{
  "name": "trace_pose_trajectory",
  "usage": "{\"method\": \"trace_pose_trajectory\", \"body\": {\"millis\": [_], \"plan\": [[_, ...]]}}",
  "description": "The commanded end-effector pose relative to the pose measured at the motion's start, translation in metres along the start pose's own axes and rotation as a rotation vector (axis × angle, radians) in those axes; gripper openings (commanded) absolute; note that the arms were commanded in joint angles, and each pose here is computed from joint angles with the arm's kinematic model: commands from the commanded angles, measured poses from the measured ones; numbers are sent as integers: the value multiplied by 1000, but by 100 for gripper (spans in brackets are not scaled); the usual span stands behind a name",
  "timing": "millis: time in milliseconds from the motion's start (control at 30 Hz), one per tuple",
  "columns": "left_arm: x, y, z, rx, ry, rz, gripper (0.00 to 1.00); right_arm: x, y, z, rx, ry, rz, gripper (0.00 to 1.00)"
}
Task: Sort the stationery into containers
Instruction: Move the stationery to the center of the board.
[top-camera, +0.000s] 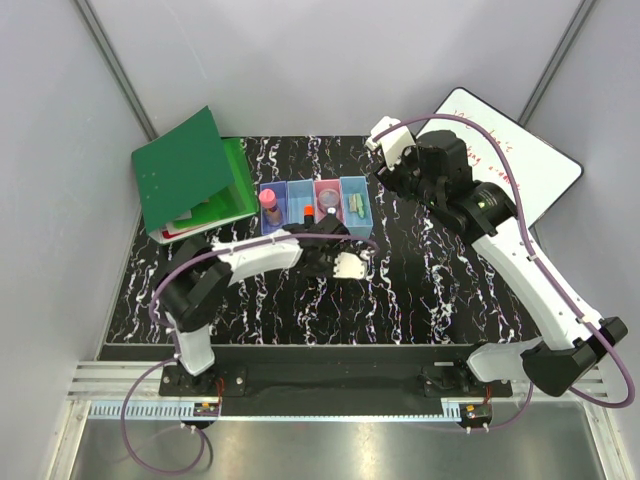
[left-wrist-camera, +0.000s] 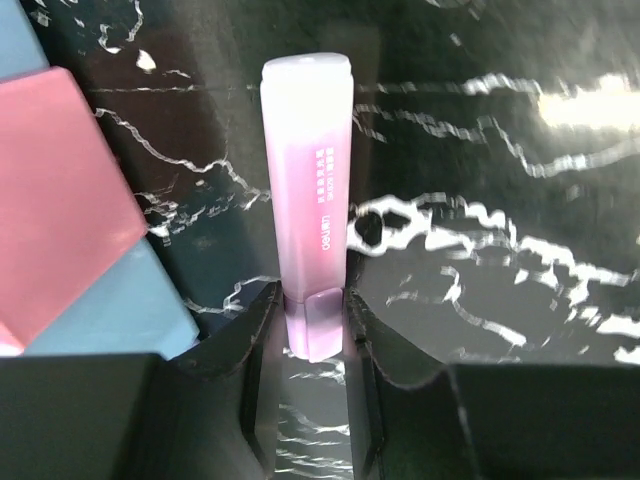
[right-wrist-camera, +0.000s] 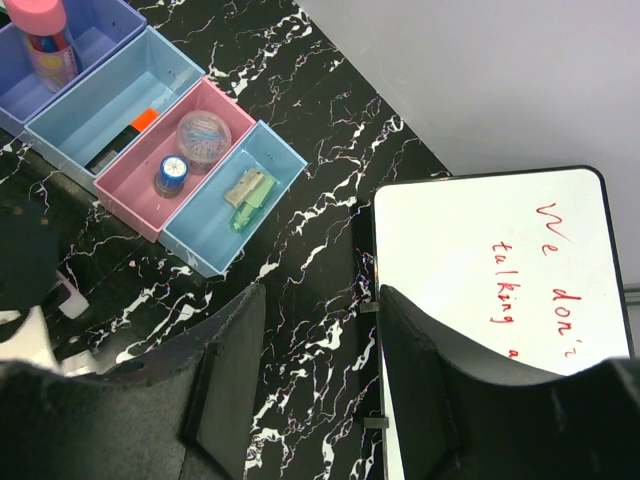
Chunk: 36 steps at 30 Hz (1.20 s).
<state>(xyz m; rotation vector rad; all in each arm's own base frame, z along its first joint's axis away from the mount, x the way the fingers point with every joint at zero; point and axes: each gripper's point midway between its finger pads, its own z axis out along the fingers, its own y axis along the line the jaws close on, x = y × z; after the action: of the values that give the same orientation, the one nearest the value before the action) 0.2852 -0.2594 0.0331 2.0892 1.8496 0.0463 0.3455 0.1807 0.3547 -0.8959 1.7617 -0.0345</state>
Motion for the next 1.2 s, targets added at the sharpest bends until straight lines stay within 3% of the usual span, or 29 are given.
{"method": "trace_pose_trajectory", "body": {"millis": [0,133,333,400,600,700,733,767,867,967,1133,1167], "plan": [[-16,29,-32,-161,-88,236,0,-26,-18,-18,54,-88,9,57],[-17,21,-35,-169,-129,354,0,-22,-16,-16,53,-82,4,57],[-16,-19,-16,-34,-202,510,1,-23,-17,-18,56,-85,3,57],[-18,-25,-11,2,-218,571,11,-22,-18,-18,59,-86,4,57],[-19,-24,0,18,-192,716,24,-20,-16,-18,55,-81,1,57],[-17,-21,5,19,-169,756,46,-19,-16,-20,55,-83,0,57],[-18,-20,4,17,-173,756,63,-18,-16,-19,57,-80,1,57],[-20,-19,3,13,-183,756,67,-18,-16,-21,57,-81,0,57],[-26,-17,-1,-4,-206,745,82,-16,-16,-22,60,-80,0,58],[-38,0,-12,-59,-216,651,82,-15,-16,-23,61,-79,-1,58],[-55,31,-47,-170,-238,331,79,-10,-16,-25,65,-72,2,59],[-56,32,-53,-173,-246,200,78,-9,-16,-25,64,-71,1,59]]}}
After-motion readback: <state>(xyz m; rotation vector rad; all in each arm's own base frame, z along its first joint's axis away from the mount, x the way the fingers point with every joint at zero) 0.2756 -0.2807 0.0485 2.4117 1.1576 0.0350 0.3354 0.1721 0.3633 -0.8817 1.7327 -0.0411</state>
